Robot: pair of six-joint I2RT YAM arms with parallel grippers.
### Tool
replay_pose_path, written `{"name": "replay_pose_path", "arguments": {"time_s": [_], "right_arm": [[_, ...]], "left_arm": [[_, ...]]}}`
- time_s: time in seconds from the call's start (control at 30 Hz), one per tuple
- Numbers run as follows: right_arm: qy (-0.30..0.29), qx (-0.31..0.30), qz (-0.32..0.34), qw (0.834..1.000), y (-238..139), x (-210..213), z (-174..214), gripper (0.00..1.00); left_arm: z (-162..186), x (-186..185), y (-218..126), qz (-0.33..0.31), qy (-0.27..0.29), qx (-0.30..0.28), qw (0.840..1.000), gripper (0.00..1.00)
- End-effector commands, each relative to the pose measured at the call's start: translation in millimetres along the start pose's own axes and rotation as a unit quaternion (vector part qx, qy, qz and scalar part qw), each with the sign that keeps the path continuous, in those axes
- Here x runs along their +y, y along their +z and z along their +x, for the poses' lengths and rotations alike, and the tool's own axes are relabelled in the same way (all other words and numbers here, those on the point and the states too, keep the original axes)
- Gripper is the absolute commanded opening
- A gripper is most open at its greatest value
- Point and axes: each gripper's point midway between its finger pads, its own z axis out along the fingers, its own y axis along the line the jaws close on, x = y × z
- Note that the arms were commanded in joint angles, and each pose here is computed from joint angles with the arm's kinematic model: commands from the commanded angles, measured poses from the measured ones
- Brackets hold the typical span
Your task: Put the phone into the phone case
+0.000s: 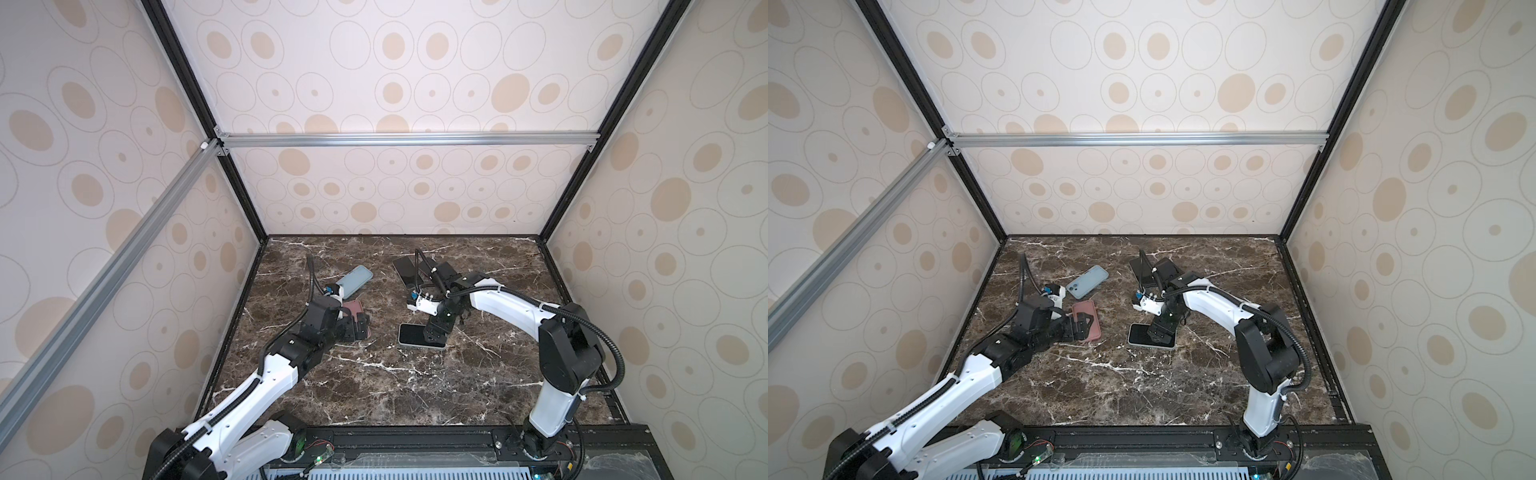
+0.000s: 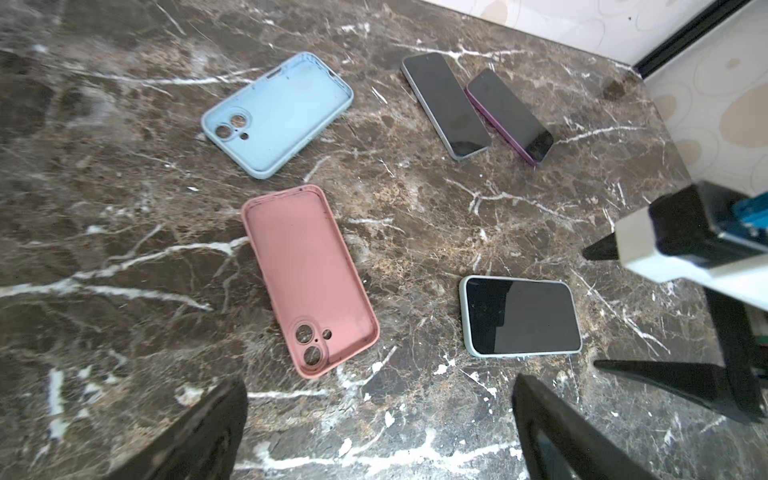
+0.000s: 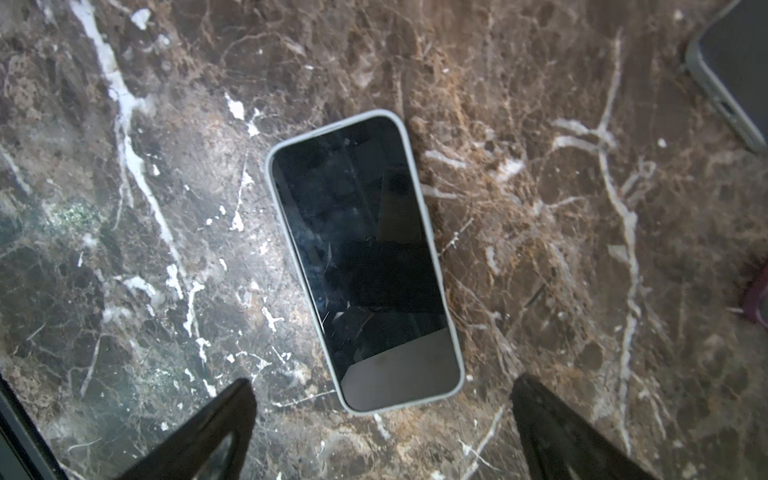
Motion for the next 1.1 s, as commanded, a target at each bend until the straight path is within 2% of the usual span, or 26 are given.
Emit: {"name": "replay_pose_path", "arguments": {"time_s": [0.0, 0.3, 0.47, 1.07], "right_arm": [[-0.062, -0.011, -0.028, 0.998, 10, 12, -3, 0.99], [-0.088, 0.032, -0.031, 0.995, 31, 8, 4, 0.99], [-0.094, 0.048, -0.024, 0.994, 44, 4, 9, 0.99], [-0.086, 0.092, -0.014, 0.992, 74, -5, 16, 0.98]], "left_arm": [[6, 22, -14, -0.046, -0.014, -0.002, 0.999, 1.0], [0, 29, -45, -0.042, -0.046, -0.043, 0.997, 1.0], [-3, 32, -55, -0.047, -0.044, -0.055, 0.996, 1.0], [-11, 33, -68, -0.053, -0.03, -0.07, 0.996, 1.0]]}}
